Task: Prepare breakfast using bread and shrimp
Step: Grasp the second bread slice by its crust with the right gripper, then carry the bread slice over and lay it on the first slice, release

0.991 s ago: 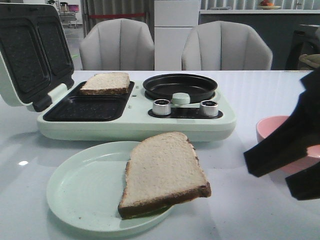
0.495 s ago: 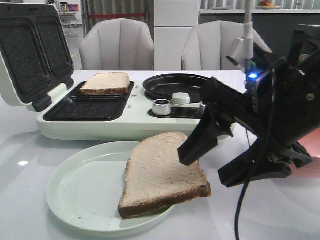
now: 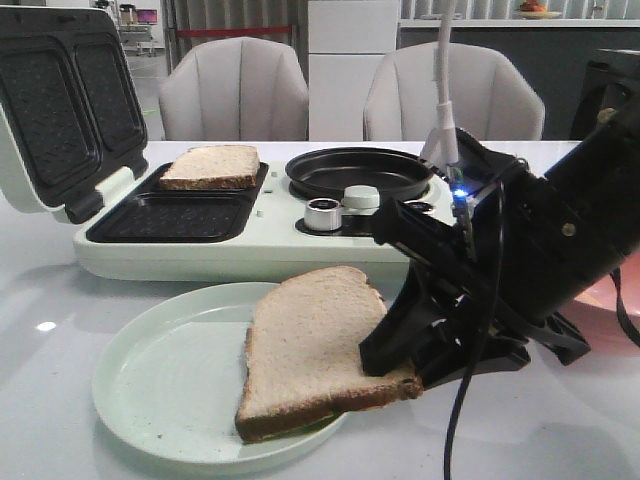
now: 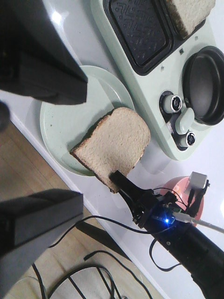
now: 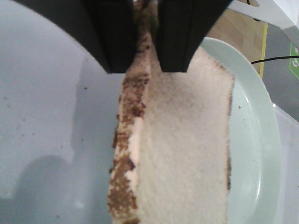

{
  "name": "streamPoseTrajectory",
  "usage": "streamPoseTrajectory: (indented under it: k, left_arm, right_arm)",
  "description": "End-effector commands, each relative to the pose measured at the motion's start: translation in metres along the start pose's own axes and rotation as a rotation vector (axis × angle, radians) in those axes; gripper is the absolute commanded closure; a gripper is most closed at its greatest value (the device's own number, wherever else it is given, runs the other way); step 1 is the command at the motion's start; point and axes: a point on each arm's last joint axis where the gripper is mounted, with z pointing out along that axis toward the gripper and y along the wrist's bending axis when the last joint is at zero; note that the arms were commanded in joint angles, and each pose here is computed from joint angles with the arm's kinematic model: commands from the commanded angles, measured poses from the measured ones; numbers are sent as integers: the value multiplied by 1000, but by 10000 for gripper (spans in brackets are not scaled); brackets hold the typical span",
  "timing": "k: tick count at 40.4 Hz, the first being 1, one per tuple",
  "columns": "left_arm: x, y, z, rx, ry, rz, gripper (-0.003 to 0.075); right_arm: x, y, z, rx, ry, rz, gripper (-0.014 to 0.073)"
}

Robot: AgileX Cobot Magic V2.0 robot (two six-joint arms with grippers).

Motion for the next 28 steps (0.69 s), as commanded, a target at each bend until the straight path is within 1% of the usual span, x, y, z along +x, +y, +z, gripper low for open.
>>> streamPoseTrajectory:
  k: [1,5,13,18,24,28]
  left_arm:
    - [-13,-4,-5,40,-89,-3,267]
    - [-13,-4,-5,40,-89,-3,267]
    - [-13,-4,-5,40,-89,-3,267]
    - [-13,-4,-5,40,-89,-3,267]
    - [-13,-4,-5,40,-89,-3,267]
    - [-13,-4,-5,40,-89,-3,267]
  right_arm:
    - [-7,13,-11,-52,-37,-38,456]
    - [-6,14,-11,-54,-35,-45,481]
    - [-7,22,-21,-73,-65,-71,481]
    - [-8,36,-40,-110,-118,-115,481]
    - [-14,61,-66,-187,-190,-181,481]
    - [-23,76,-79,-247,-239,-188,481]
